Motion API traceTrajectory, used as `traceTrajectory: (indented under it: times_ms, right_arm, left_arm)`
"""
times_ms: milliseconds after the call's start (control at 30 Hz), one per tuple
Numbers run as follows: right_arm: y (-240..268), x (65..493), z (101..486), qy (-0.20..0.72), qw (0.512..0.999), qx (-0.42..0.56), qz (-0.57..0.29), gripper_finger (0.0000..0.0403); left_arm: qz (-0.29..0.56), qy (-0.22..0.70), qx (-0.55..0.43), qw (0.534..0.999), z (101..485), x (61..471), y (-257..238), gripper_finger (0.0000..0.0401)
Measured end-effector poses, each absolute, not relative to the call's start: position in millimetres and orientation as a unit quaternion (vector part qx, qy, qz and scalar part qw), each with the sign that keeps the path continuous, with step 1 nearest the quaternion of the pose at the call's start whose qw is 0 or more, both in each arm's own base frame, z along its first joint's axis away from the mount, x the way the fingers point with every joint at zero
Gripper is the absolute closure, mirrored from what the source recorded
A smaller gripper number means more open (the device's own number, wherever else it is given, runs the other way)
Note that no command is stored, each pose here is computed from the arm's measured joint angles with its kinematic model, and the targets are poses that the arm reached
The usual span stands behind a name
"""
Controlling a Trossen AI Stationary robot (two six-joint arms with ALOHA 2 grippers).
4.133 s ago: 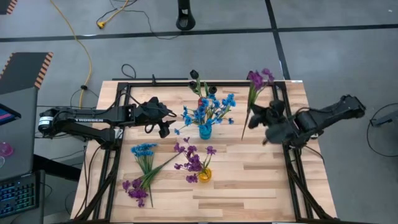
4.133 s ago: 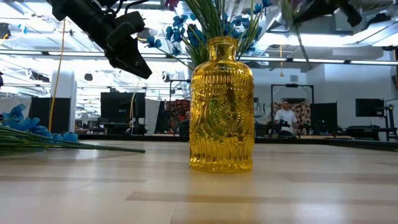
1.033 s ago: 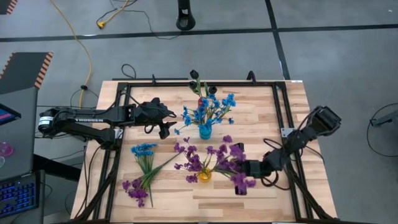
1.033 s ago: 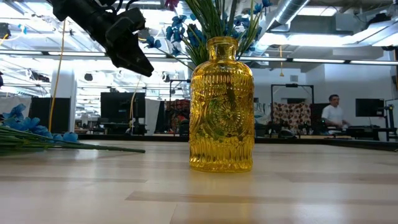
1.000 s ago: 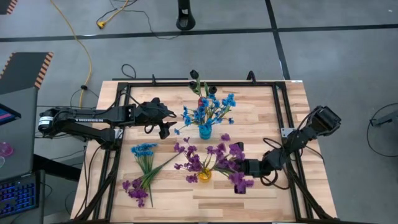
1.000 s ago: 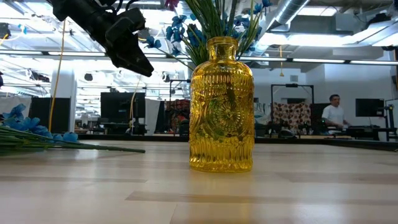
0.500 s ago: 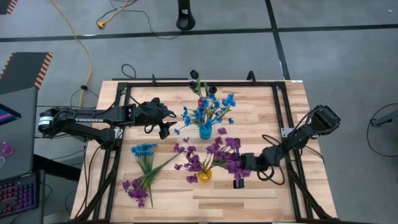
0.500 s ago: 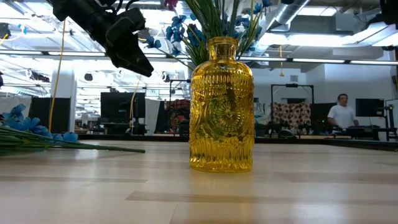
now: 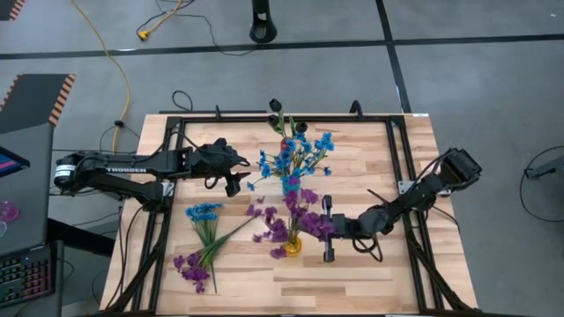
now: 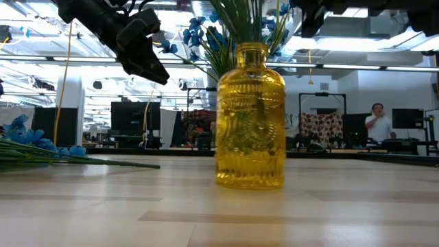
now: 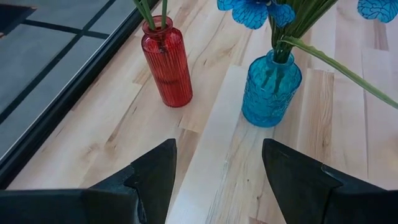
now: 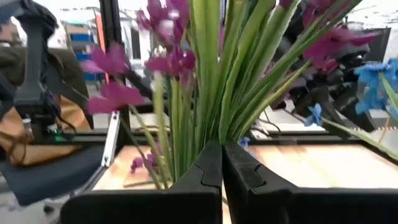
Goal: Sort flowers into vase by color
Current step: Put the top violet flower into the yellow crystal vase
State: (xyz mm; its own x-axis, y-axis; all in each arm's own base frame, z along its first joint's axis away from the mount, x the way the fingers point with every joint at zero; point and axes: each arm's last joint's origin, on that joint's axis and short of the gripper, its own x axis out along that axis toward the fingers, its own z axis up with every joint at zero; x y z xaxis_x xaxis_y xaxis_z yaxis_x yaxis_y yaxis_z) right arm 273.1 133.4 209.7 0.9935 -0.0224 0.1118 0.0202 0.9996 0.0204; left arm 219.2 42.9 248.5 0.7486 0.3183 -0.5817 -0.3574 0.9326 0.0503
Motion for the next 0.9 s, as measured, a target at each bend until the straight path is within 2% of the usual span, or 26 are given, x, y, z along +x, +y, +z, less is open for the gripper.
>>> traceTrajectory:
  times_ms: [900]
  right_arm:
    - [131.8,274.7,201.3,-0.016,1.000,-0.017,-0.015,0.0337]
  left_arm:
    - [0.181,0.305,-0.032,0.934,248.5,219.2,42.9,0.0175]
